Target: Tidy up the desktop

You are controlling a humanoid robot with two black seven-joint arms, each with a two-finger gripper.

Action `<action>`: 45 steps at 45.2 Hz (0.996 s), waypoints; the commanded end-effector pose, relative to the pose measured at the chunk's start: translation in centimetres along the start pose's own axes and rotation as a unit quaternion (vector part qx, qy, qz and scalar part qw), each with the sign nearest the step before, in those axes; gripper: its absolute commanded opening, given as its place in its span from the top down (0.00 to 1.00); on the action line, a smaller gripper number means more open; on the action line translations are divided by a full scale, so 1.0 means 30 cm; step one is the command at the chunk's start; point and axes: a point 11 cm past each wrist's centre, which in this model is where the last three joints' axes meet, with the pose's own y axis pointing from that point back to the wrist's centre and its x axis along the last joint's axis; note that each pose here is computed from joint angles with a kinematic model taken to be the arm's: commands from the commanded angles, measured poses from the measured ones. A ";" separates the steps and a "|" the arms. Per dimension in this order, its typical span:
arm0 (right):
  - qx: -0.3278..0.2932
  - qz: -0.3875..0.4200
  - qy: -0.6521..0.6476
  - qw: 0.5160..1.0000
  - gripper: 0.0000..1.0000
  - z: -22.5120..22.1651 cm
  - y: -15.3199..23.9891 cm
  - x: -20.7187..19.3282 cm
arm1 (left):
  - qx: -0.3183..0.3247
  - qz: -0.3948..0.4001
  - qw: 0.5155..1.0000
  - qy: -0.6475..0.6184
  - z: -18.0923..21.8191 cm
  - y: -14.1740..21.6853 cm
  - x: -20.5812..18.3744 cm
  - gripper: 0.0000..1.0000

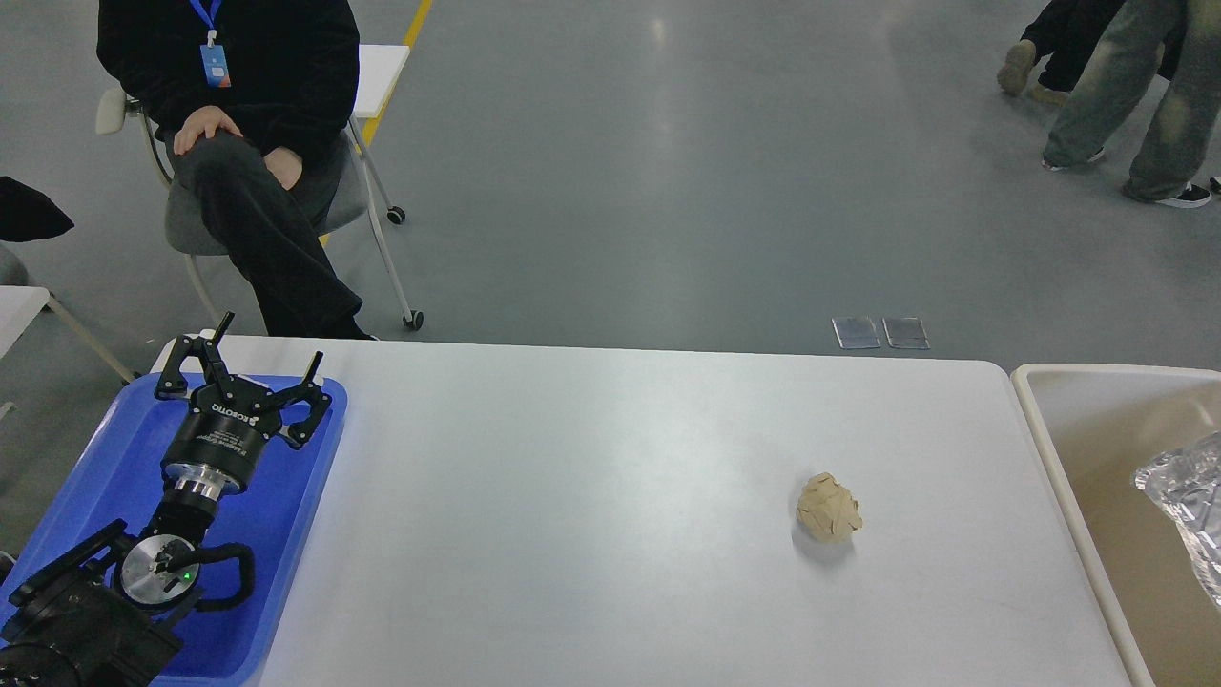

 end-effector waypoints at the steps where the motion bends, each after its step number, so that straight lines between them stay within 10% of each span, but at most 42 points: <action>1: 0.004 0.002 -0.009 1.000 0.55 -0.009 0.002 0.013 | -0.001 0.000 1.000 0.000 0.001 0.000 0.000 0.01; 10: 0.007 0.000 -0.024 1.000 0.01 -0.023 0.006 0.038 | 0.000 0.000 1.000 0.000 0.000 0.000 0.000 0.01; 29: 0.037 -0.050 -0.126 0.990 0.00 -0.125 0.052 0.035 | 0.000 -0.001 1.000 0.000 0.000 -0.002 -0.002 0.01; 45: 0.139 -0.098 0.051 0.984 0.00 -0.251 0.272 0.095 | 0.000 -0.001 1.000 0.000 0.000 -0.002 -0.002 0.01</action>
